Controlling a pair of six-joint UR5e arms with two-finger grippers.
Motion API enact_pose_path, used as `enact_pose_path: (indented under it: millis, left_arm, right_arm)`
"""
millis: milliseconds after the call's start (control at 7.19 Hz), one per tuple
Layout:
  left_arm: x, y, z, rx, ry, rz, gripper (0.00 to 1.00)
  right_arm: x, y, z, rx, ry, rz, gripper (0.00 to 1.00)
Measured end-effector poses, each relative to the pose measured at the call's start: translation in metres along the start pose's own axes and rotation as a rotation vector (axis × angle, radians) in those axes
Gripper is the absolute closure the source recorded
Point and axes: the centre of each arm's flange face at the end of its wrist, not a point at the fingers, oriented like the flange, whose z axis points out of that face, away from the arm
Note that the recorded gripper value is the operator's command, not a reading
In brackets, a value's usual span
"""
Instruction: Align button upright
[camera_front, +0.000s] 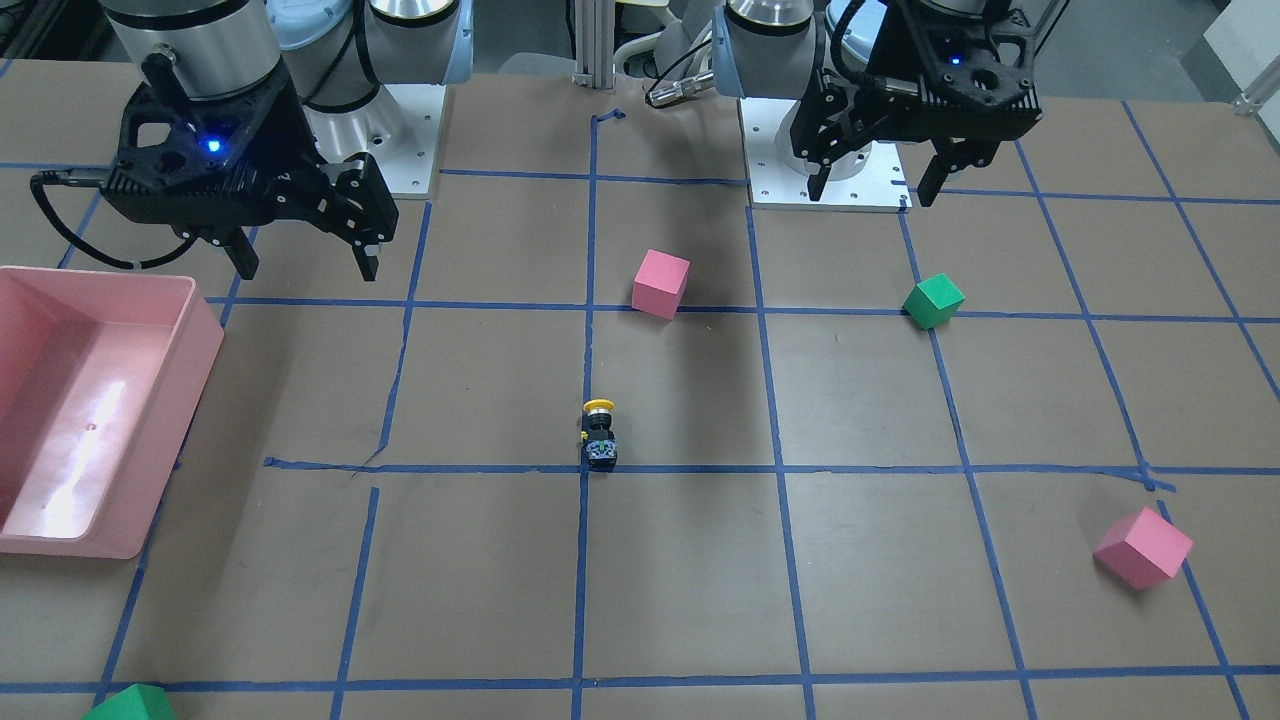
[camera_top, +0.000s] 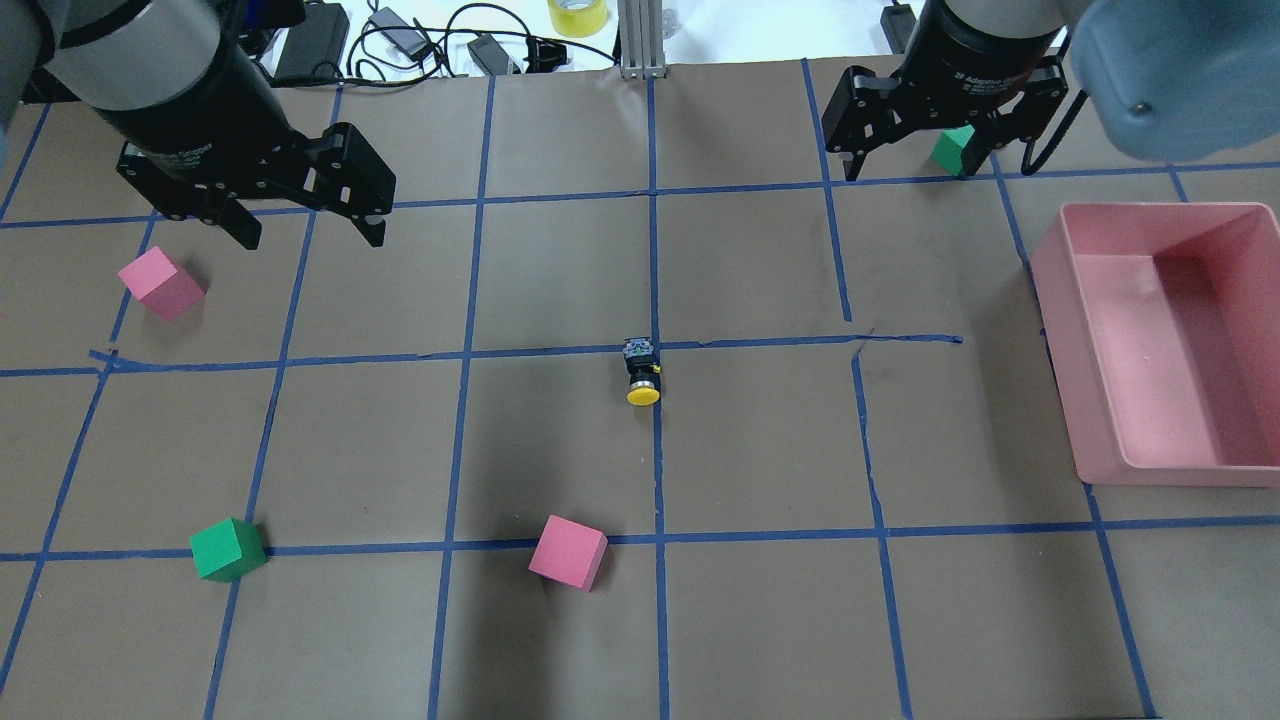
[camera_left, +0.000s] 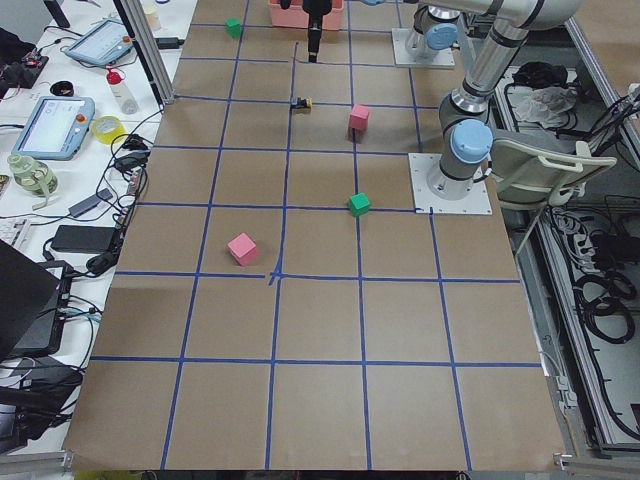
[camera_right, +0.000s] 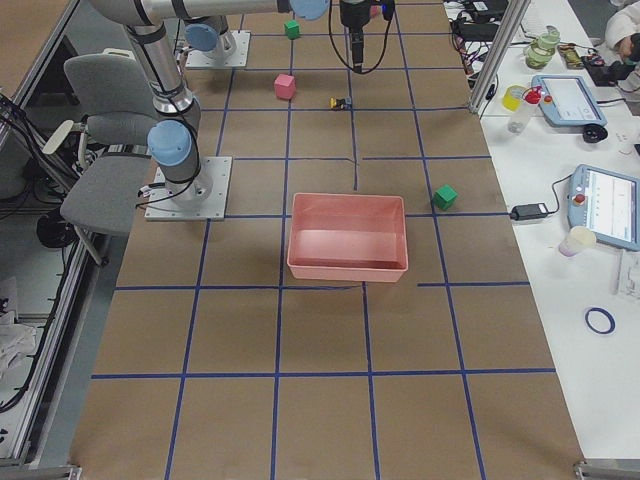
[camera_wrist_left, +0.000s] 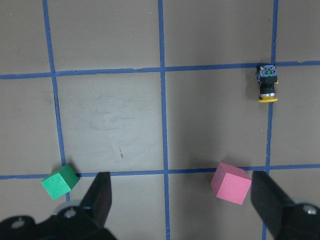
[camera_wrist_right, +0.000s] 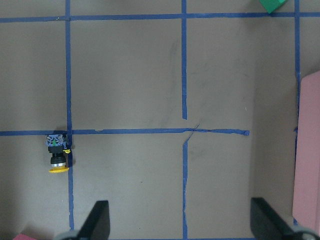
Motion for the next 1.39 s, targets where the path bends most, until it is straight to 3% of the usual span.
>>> enact_pose_path:
  millis: [695, 1390]
  left_arm:
    - [0.0, 0.0, 0.0, 0.0, 0.0, 0.0, 0.0]
    - [0.0, 0.0, 0.0, 0.0, 0.0, 0.0, 0.0]
  right_arm:
    - [0.021, -0.002, -0.016, -0.072, 0.025, 0.024, 0.0]
    - [0.022, -0.002, -0.012, -0.085, 0.017, 0.039, 0.0]
